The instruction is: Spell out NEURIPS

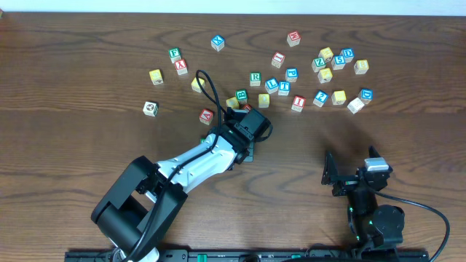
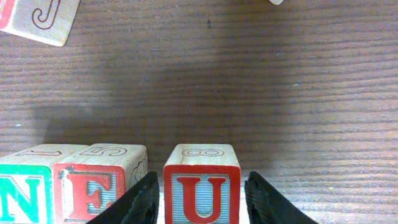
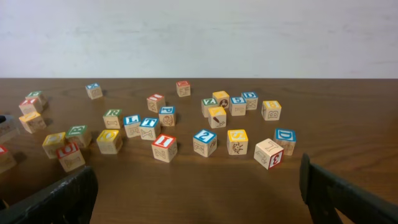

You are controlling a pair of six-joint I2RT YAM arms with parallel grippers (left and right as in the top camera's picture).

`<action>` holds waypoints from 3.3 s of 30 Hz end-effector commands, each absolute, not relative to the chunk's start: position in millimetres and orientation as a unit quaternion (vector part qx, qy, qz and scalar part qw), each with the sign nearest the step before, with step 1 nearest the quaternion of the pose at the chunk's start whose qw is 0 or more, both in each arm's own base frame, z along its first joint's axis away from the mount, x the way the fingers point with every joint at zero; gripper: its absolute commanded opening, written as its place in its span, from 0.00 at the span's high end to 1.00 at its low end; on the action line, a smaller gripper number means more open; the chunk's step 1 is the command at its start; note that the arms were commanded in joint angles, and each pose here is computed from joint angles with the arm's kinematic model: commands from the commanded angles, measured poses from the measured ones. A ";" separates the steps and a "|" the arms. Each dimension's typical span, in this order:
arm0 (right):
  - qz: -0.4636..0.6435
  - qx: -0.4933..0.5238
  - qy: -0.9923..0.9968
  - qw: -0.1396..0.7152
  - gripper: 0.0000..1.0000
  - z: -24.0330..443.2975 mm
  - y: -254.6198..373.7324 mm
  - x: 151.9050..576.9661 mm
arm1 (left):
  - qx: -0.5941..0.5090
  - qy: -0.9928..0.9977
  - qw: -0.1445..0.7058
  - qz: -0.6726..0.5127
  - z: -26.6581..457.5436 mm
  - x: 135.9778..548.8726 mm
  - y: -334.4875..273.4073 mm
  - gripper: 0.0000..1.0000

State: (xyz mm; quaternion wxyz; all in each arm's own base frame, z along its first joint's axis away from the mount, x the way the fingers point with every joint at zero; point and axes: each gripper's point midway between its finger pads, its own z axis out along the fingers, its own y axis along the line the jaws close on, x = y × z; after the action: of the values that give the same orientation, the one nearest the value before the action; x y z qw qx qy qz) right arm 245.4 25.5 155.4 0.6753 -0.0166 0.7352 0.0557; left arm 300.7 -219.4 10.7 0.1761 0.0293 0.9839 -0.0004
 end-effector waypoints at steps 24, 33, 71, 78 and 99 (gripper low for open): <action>0.061 -0.017 0.735 0.675 0.01 154.8 27.2 245.0 | 0.046 0.977 0.202 -0.053 60.0 299.2 -228.9 0.56; 0.061 -0.017 0.736 0.675 0.01 154.8 27.1 245.0 | 0.047 0.974 0.208 -0.074 72.0 297.7 -233.5 0.56; 0.061 -0.017 0.736 0.675 0.01 154.8 27.2 245.0 | 0.082 0.938 0.306 -0.141 171.8 288.5 -227.0 0.50; 0.061 -0.017 0.736 0.675 0.01 154.8 27.2 245.0 | 0.094 0.937 0.307 -0.136 171.6 288.1 -226.5 0.47; 0.061 -0.017 0.736 0.675 0.01 154.8 27.1 245.0 | 0.059 0.945 0.300 -0.119 210.5 284.7 -51.7 0.32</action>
State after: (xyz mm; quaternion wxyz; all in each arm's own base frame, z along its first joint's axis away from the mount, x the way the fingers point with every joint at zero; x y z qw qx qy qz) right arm 245.4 25.4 155.4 0.6753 -0.0165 0.7353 0.0556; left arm 284.6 -59.0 190.6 0.2714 0.0227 0.9556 -0.1123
